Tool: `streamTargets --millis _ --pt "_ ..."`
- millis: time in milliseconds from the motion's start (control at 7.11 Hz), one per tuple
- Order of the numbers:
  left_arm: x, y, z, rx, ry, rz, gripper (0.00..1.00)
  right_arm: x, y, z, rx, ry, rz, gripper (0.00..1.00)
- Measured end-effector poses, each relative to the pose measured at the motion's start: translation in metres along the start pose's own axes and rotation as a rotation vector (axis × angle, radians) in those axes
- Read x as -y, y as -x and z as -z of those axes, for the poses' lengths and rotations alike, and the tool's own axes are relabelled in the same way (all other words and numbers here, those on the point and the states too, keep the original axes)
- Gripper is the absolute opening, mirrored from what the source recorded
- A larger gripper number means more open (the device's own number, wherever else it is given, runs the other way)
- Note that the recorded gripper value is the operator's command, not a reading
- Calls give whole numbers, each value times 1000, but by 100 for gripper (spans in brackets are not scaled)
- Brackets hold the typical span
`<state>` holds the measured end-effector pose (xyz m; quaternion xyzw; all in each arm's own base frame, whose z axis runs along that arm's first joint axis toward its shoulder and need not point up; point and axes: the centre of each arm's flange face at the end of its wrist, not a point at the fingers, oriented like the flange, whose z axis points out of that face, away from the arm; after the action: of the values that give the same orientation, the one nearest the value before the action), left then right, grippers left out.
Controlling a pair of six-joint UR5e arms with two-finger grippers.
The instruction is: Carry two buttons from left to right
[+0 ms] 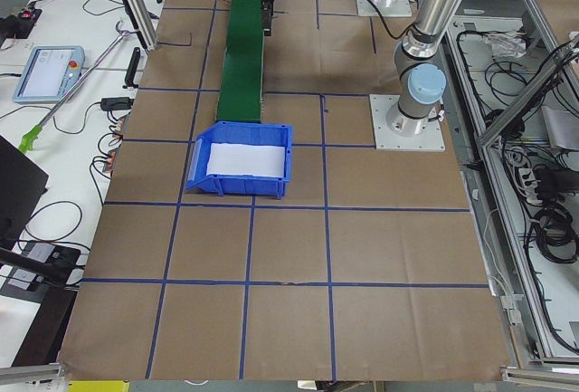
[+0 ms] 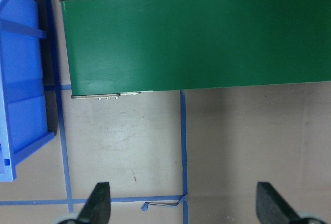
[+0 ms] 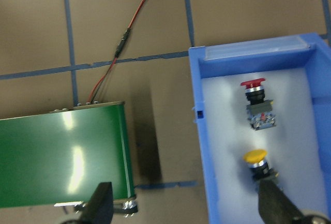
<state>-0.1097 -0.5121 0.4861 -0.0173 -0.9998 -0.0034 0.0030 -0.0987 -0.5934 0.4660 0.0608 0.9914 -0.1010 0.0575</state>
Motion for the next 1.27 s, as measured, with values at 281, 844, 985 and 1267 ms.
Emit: streamTargets --millis 281,844,985,1267 --pt "0 0 0 0 0 0 100 -57 90 29 15 31 -76 100" --pt "0 0 1 1 -1 1 100 -142 203 21 -35 70 0 100" --pt "0 0 1 2 -1 2 100 -151 220 20 -75 71 45 100" --pt "0 0 1 2 -1 1 100 -159 233 18 -104 75 82 100"
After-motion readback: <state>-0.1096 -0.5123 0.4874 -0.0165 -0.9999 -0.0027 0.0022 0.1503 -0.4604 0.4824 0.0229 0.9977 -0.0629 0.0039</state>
